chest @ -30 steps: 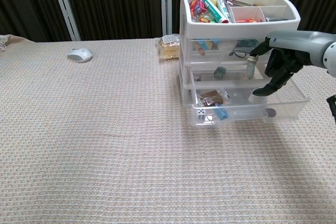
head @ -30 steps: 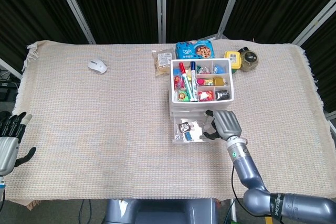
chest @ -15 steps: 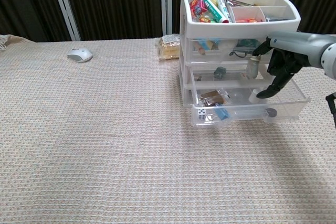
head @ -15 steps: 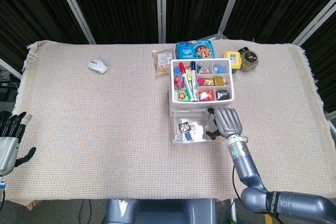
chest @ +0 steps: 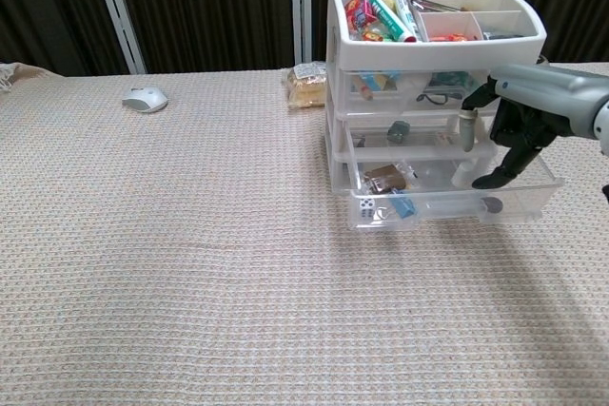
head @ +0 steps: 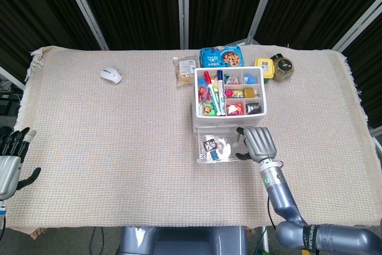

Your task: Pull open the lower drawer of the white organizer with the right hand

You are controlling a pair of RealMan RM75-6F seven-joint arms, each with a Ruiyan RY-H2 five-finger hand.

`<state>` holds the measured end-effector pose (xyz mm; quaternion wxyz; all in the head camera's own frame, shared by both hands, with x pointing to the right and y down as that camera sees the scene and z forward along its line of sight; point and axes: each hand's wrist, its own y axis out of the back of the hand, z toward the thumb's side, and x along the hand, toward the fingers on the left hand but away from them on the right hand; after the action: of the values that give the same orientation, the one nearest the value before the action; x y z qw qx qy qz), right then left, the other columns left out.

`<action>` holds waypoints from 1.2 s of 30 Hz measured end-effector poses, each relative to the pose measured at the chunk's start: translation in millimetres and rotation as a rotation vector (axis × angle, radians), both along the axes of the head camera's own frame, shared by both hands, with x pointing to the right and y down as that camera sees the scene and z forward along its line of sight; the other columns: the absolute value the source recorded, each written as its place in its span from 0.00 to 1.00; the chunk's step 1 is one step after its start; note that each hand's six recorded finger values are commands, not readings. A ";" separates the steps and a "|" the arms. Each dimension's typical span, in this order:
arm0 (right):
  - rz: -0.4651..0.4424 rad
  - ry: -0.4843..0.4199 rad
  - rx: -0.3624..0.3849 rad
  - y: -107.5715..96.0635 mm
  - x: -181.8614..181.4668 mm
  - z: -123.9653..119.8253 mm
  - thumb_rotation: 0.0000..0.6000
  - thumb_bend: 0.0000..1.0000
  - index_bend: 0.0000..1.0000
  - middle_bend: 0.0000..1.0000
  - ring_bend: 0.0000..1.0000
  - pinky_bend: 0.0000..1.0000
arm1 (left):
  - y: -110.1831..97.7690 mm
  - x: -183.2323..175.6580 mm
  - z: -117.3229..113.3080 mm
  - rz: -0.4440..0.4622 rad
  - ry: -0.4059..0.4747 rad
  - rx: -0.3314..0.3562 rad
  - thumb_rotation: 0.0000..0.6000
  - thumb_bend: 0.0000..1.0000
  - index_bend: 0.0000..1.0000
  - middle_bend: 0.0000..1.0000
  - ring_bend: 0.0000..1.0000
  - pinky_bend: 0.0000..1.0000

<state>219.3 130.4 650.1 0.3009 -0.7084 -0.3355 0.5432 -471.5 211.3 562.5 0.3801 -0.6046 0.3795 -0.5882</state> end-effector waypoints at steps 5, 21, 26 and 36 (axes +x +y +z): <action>-0.009 -0.009 0.005 8.6 -0.1 -2.8 1.00 0.06 0.51 1.00 1.00 0.57 | 0.0 0.0 0.2 0.000 -0.002 0.000 1.00 0.32 0.00 0.00 0.00 0.00; -0.043 -0.027 0.096 7.2 0.7 3.3 1.00 0.19 0.47 1.00 1.00 0.57 | 0.0 0.0 0.1 -0.001 -0.002 0.000 1.00 0.32 0.00 0.00 0.00 0.00; -0.056 -0.025 0.105 9.6 1.6 10.0 1.00 0.20 0.47 1.00 1.00 0.57 | 0.0 0.0 0.2 -0.001 -0.003 0.000 1.00 0.32 0.00 0.00 0.00 0.00; -0.082 -0.003 0.086 6.6 0.4 18.6 1.00 0.20 0.50 1.00 1.00 0.57 | -0.2 0.0 0.2 0.000 -0.002 -0.001 1.00 0.32 0.00 0.00 0.00 0.00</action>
<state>219.8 137.0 668.7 0.3524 -0.7088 -0.3300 0.5143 -471.6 211.1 562.7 0.3803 -0.6039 0.3791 -0.5891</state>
